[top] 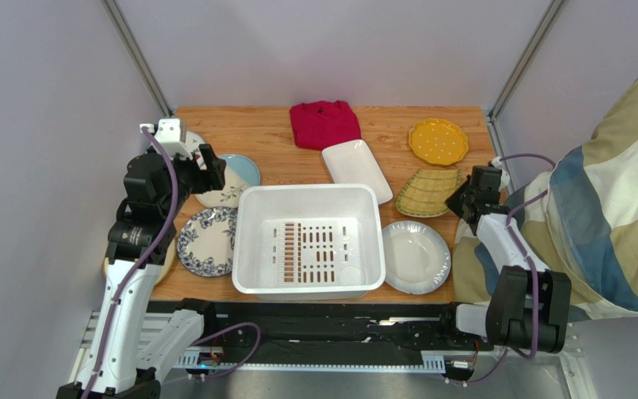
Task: Place the plates into the plastic bin on the countertop
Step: Pick up the plate at the center of the board, then place the plate in the plastic bin.
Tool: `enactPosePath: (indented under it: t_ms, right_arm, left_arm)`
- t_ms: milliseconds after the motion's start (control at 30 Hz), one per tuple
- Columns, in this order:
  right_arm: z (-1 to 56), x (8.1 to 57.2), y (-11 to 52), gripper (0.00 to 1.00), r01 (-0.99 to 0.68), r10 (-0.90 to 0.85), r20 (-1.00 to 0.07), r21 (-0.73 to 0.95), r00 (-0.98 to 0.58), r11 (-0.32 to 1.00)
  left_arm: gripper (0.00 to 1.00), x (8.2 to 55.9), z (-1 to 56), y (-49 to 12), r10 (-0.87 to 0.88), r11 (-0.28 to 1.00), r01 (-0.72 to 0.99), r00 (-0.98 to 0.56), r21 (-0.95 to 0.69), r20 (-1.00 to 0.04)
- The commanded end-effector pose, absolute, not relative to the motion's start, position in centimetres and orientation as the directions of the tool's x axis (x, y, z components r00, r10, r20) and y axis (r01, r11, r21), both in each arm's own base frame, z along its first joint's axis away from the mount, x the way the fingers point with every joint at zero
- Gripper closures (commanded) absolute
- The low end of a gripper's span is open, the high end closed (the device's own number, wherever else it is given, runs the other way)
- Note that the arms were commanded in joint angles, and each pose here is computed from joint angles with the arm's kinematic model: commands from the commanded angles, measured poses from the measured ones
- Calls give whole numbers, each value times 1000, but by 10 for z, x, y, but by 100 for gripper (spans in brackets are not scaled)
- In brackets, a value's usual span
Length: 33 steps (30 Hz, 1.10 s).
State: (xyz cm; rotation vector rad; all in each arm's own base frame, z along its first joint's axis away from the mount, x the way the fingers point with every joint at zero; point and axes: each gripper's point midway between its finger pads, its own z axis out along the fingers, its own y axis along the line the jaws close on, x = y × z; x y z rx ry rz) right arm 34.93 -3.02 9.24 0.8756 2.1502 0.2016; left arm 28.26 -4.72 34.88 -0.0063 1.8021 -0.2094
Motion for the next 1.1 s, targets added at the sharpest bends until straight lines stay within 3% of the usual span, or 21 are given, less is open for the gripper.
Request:
enactPosePath:
  t_ms: [0, 367, 600, 867, 933, 1067]
  right_arm:
    - [142, 343, -34, 100, 480, 624, -686, 433, -373, 763]
    - [238, 298, -32, 100, 403, 598, -772, 488, -215, 774]
    - [330, 267, -21, 100, 241, 557, -829, 532, -43, 812]
    - [352, 274, 45, 100, -69, 613, -776, 627, -151, 776]
    - [352, 277, 54, 100, -82, 623, -766, 639, -157, 765]
    - [342, 276, 122, 100, -207, 567, -771, 629, -290, 749]
  left_arm:
    - [16, 284, 334, -43, -96, 989, 87, -259, -122, -961]
    - [16, 281, 328, -48, -96, 985, 109, -271, -130, -958]
    - [16, 279, 329, -49, -96, 985, 113, -265, -130, -959]
    - [16, 279, 329, -51, -102, 984, 117, -267, -137, -958]
    - [16, 279, 329, -51, -105, 983, 117, -267, -140, -958]
    - [16, 280, 328, -51, -106, 983, 117, -269, -142, -957]
